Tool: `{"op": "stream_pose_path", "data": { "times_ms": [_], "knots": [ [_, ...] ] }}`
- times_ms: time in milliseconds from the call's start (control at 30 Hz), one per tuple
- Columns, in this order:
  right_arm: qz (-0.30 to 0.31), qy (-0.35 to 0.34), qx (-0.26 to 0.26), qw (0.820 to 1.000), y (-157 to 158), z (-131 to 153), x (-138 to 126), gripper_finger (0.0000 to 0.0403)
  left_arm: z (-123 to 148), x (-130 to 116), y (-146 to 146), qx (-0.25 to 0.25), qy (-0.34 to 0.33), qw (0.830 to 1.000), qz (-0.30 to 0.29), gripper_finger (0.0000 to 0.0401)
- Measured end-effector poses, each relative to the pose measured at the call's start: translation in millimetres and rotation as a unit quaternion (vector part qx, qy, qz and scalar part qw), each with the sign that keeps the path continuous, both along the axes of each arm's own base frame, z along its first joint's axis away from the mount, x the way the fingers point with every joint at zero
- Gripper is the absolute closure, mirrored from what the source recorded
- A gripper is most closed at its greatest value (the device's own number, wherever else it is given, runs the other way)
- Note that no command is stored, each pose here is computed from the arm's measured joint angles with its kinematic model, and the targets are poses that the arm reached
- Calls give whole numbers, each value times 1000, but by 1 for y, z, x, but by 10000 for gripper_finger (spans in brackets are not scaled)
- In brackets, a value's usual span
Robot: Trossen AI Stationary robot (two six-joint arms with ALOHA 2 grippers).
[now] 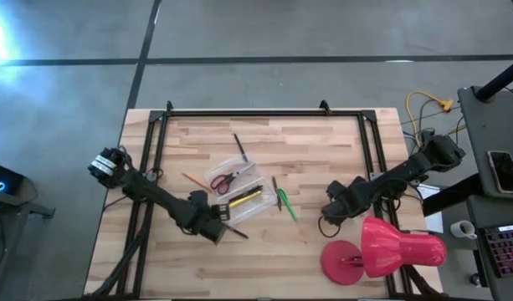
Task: Pick & place school supplies into a supply box
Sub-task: Put the bottom right black pen into the stationery box
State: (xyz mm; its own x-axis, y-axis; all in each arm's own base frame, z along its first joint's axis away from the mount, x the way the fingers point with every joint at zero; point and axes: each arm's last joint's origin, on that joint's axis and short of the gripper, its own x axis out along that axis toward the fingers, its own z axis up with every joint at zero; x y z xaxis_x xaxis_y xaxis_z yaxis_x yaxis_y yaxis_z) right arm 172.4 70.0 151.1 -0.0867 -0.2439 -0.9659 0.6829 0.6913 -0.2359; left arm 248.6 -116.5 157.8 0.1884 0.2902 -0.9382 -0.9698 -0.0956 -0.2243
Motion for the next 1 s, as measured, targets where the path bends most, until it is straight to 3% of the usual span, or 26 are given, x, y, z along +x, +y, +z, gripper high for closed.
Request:
{"op": "stream_pose_path", "data": {
  "times_ms": [400, 667, 867, 1000],
  "knots": [
    [71, 4, -31, 997, -2, 0, 1, 197, -25, 4, 0, -36, 78, 996, 0, 288],
    [143, 31, -45, 988, -4, 1, -1, 197, -19, 2, 0, -49, 78, 996, -7, 382],
    [162, 42, -115, 979, -10, 4, -4, 197, -15, 3, 0, -56, 75, 996, -6, 386],
    [160, 35, -157, 974, -16, 7, -4, 197, 6, 14, -8, -105, 45, 993, -15, 391]
  ]
}}
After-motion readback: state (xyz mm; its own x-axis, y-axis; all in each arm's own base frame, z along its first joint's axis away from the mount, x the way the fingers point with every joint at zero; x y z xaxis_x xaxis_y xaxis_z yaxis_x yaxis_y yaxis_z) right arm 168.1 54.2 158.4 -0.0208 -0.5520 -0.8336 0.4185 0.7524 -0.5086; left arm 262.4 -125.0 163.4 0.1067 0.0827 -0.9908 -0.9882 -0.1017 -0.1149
